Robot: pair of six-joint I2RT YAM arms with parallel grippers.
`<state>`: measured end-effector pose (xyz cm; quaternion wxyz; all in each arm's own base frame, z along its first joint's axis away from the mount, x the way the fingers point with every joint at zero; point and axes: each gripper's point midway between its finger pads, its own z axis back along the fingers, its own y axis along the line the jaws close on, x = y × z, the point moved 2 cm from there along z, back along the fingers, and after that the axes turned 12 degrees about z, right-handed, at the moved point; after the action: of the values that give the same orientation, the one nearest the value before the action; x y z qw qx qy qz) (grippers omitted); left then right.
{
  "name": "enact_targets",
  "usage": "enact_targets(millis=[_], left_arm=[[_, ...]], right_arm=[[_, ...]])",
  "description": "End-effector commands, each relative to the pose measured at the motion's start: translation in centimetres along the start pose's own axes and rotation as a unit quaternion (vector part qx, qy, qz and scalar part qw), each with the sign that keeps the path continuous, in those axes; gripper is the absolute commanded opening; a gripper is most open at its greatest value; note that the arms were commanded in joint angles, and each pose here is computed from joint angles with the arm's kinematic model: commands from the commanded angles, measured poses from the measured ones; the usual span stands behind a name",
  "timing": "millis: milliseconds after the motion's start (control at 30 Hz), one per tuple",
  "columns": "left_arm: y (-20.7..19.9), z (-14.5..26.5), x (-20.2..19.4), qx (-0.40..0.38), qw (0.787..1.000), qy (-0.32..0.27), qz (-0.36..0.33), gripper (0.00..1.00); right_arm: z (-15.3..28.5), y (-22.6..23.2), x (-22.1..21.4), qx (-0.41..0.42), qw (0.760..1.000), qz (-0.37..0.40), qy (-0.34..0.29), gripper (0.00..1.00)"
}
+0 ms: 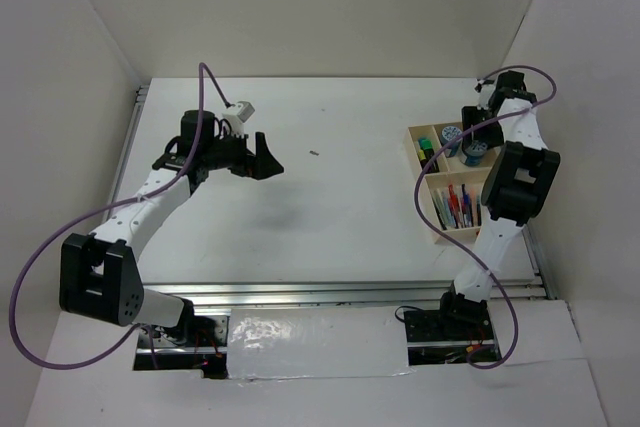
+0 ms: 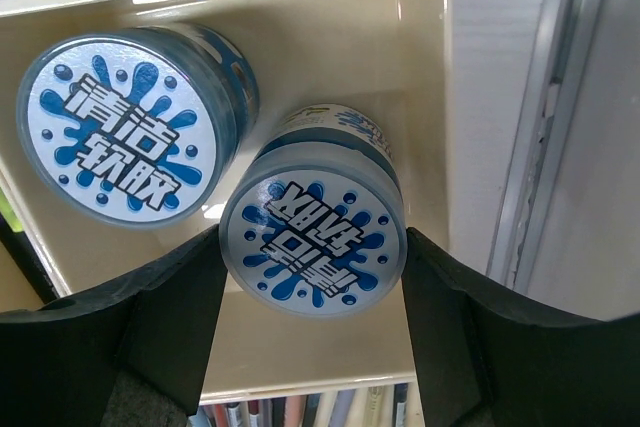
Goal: Sort the stationery into containers
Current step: Place the stationery in the storage box.
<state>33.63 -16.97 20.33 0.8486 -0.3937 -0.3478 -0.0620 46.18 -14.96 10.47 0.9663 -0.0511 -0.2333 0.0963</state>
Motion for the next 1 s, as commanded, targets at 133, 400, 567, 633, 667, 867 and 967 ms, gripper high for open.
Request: enact_targets(millis=[133, 400, 567, 633, 667, 867, 967], left_arm=[[-0.3, 0.2, 0.8, -0.007, 1.0, -0.013, -0.002, 0.99], [-0.1, 0.3, 1.0, 0.002, 1.0, -0.012, -0.001, 0.99], [0.3, 1.3, 1.8, 0.019, 1.0, -0.01, -0.007, 0.99], [1.2, 1.9, 2.2, 0.049, 0.999, -0.012, -0.002, 0.99], [1.8, 2.2, 2.3, 0.068, 0.998, -0.009, -0.002, 0.99], [6.0, 5.6, 3.3, 0.138, 0.99, -0.018, 0.019, 0.99], [7.7, 7.7, 3.6, 0.172, 0.984, -0.034, 0.032, 0.99]], right_arm=[[1.3, -0.2, 2.1, -0.011, 1.0, 0.0, -0.029, 0.76], [3.8, 0.1, 3.6, -0.016, 0.998, 0.005, -0.053, 0.89], [8.7, 0.0, 4.5, -0.021, 0.996, 0.001, -0.092, 0.87], [11.8, 0.2, 4.8, -0.028, 0.992, 0.005, -0.12, 0.87], [12.7, 0.4, 4.8, -0.029, 0.991, 0.008, -0.129, 0.87], [20.7, 6.2, 3.5, 0.054, 0.971, 0.014, -0.234, 0.9], [23.9, 9.8, 1.9, 0.077, 0.955, 0.012, -0.286, 0.96]])
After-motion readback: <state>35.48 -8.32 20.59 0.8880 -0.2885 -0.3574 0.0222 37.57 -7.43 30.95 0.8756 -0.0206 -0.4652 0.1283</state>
